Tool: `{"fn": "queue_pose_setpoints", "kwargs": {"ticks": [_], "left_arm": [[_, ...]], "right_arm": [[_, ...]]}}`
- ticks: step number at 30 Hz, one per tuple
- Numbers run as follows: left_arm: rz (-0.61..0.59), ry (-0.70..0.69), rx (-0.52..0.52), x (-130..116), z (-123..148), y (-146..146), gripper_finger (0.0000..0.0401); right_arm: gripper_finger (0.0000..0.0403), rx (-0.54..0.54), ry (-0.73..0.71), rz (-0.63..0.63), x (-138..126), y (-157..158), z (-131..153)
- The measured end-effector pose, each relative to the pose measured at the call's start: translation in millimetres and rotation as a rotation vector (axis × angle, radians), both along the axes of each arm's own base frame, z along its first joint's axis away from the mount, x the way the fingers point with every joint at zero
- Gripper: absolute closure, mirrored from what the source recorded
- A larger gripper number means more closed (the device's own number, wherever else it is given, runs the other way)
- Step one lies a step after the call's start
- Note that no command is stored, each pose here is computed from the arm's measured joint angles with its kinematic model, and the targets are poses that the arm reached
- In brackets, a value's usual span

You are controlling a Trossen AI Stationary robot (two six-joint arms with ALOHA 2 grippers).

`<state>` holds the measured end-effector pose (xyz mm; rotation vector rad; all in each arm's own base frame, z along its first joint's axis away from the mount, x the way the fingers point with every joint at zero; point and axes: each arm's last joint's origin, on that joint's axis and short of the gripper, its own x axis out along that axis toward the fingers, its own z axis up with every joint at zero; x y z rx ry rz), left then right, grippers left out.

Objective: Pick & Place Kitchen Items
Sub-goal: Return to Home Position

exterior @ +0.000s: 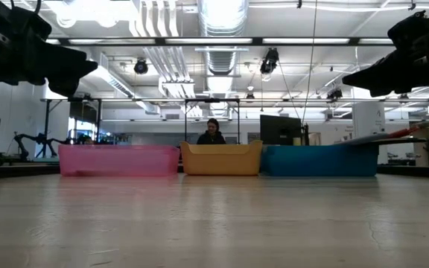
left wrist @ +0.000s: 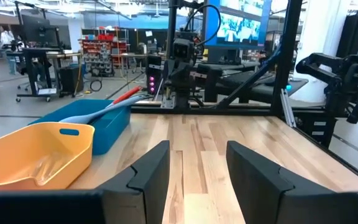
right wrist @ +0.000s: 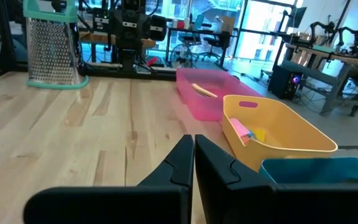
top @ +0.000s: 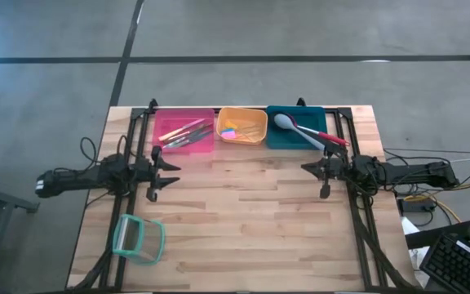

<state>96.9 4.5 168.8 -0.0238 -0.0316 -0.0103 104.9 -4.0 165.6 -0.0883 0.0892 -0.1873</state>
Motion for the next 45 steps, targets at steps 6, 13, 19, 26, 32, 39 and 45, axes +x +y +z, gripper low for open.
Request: {"fn": "queue_pose_setpoints", "kwargs": {"ticks": [6,13,19,26,32,39,45], "left_arm": [[-0.004,0.000,0.000,0.0,-0.1,-0.3,0.0238],[-0.007,-0.001,0.000,0.1,-0.2,-0.4,0.0238],[-0.007,-0.001,0.000,0.1,-0.3,-0.4,0.0238],[-0.007,-0.002,0.000,0.0,0.0,-0.4,0.0238],[-0.008,-0.003,0.000,0.0,0.1,-0.4,0.0238],[-0.008,-0.004,0.000,0.0,0.3,-0.4,0.0238],[-0.008,-0.004,0.000,0.0,0.3,-0.4,0.0238]], "right_arm": [[0.0394,0.000,0.000,0.000,0.0,0.0,0.0],[0.0394,0.000,0.000,0.000,0.0,0.0,0.0],[0.0394,0.000,0.000,0.000,0.0,0.0,0.0],[0.0394,0.000,0.000,0.000,0.0,0.0,0.0],[0.0394,0.000,0.021,0.000,1.3,0.0,-1.7],[0.0394,0.000,0.025,0.000,1.6,0.0,-2.0],[0.0394,0.000,0.025,0.000,1.6,0.0,-2.1]]}}
